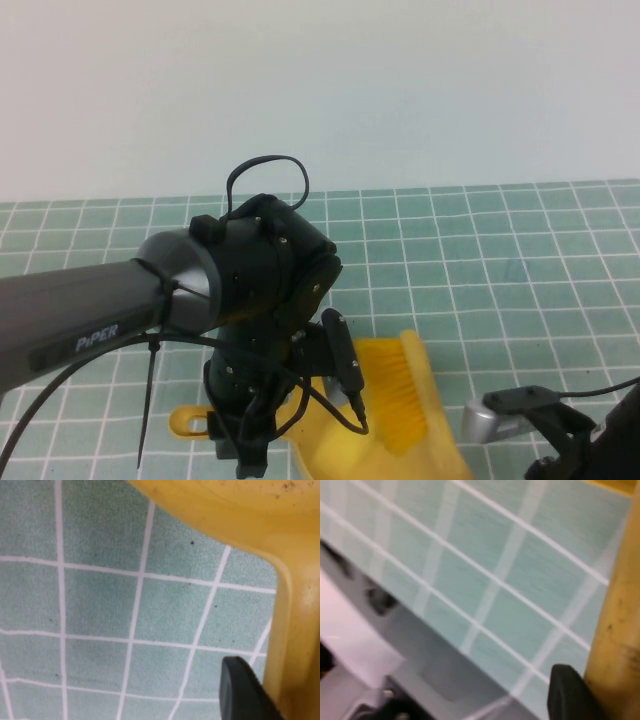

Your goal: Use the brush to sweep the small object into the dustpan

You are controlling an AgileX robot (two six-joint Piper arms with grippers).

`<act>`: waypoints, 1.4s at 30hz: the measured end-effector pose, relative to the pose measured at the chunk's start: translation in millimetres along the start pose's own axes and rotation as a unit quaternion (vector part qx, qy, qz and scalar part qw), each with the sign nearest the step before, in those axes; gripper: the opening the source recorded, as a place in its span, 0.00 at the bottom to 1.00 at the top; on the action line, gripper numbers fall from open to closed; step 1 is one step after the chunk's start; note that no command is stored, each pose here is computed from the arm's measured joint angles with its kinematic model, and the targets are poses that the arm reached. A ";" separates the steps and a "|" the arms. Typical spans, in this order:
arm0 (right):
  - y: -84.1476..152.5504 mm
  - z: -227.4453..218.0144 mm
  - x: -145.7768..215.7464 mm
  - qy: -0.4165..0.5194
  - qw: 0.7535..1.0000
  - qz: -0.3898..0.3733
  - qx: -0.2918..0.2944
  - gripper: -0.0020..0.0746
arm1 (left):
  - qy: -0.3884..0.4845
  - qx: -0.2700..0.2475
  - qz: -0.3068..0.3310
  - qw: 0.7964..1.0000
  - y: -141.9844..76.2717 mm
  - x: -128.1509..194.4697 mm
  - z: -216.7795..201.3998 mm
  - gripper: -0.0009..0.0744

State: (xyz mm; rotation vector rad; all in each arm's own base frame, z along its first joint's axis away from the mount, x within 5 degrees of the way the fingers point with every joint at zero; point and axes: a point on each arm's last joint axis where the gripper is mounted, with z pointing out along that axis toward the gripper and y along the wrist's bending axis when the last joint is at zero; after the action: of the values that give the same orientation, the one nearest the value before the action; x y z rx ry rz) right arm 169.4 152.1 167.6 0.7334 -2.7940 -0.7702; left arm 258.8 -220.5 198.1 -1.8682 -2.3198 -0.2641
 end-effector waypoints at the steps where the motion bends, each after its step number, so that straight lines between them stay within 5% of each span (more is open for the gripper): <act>1: 2.3 0.3 -1.2 -0.005 1.000 -0.004 -0.014 0.25 | -0.003 -0.002 0.000 1.000 0.3 -0.5 0.0 0.29; 15: 13.7 -15.6 2.7 -0.053 0.998 -0.026 -0.030 0.25 | -0.006 0.004 -0.029 1.000 10.9 7.0 2.4 0.29; 20: -7.5 -29.5 4.8 -0.080 0.994 0.060 0.048 0.25 | -0.008 0.012 -0.060 0.998 21.0 15.5 4.9 0.29; 24: -23.7 -33.0 4.3 -0.085 0.989 0.078 0.096 0.25 | -0.018 0.025 -0.005 1.000 19.4 13.9 5.6 0.29; 28: -30.7 -25.2 -1.1 -0.080 0.988 0.083 0.105 0.25 | -0.014 0.042 0.030 0.999 18.7 9.1 14.6 0.29; 42: -49.1 5.9 -14.5 -0.042 0.992 0.071 0.098 0.25 | 0.001 0.054 0.002 0.999 18.8 4.3 26.3 0.30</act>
State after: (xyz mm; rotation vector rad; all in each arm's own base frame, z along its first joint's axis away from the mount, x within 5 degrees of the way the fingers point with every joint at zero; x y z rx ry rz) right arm 200.9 125.1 137.0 0.5320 -2.9906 -0.5178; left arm 276.0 -206.4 174.3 -1.8195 -2.2792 -0.1368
